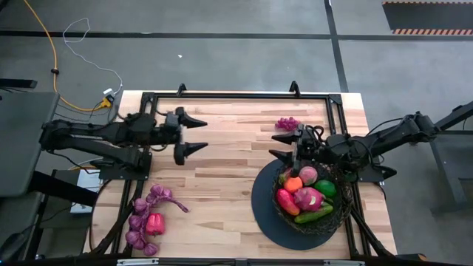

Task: Build produce basket
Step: Put the purple garlic into the basket

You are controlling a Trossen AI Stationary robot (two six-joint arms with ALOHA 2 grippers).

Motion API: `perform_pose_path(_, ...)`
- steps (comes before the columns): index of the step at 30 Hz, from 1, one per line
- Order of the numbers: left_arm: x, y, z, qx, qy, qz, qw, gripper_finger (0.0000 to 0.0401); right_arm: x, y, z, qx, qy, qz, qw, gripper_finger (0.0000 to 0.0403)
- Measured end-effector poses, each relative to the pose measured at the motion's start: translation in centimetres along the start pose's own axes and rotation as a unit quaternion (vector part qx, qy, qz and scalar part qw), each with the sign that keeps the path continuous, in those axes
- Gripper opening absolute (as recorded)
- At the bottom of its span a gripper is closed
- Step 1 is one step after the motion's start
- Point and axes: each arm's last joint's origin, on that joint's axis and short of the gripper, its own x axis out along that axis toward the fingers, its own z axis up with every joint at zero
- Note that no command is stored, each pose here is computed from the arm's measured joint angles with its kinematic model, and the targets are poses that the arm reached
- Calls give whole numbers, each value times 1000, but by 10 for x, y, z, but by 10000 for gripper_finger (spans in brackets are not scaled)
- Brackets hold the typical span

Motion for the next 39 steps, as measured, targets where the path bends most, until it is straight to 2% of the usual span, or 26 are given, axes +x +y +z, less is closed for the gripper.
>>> perform_pose_path(6,-37,0,-12,-30,91,-6,995,360,2,-6,1,4,-8,-41,999,252)
perform_pose_path(8,-47,-1,-21,-59,141,-4,988,360,2,-7,1,8,-11,-50,999,252)
perform_pose_path(10,-56,-1,-33,-103,203,7,974,360,3,-9,2,18,-12,-55,998,252)
perform_pose_path(13,-68,-3,-51,-173,307,38,935,360,3,-11,2,21,-14,-60,998,252)
perform_pose_path(16,-75,-7,-69,-218,414,74,881,360,4,-13,2,17,-14,-64,998,252)
perform_pose_path(21,-79,-20,-88,-238,549,99,795,360,5,-16,1,10,-6,-73,997,252)
perform_pose_path(26,-77,-39,-105,-246,631,142,722,360,5,-17,-2,2,9,-77,997,252)
perform_pose_path(29,-75,-48,-114,-237,653,174,698,360,5,-17,-3,0,13,-77,997,252)
perform_pose_path(39,-62,-60,-132,-232,665,247,666,360,5,-18,-7,-10,38,-69,997,252)
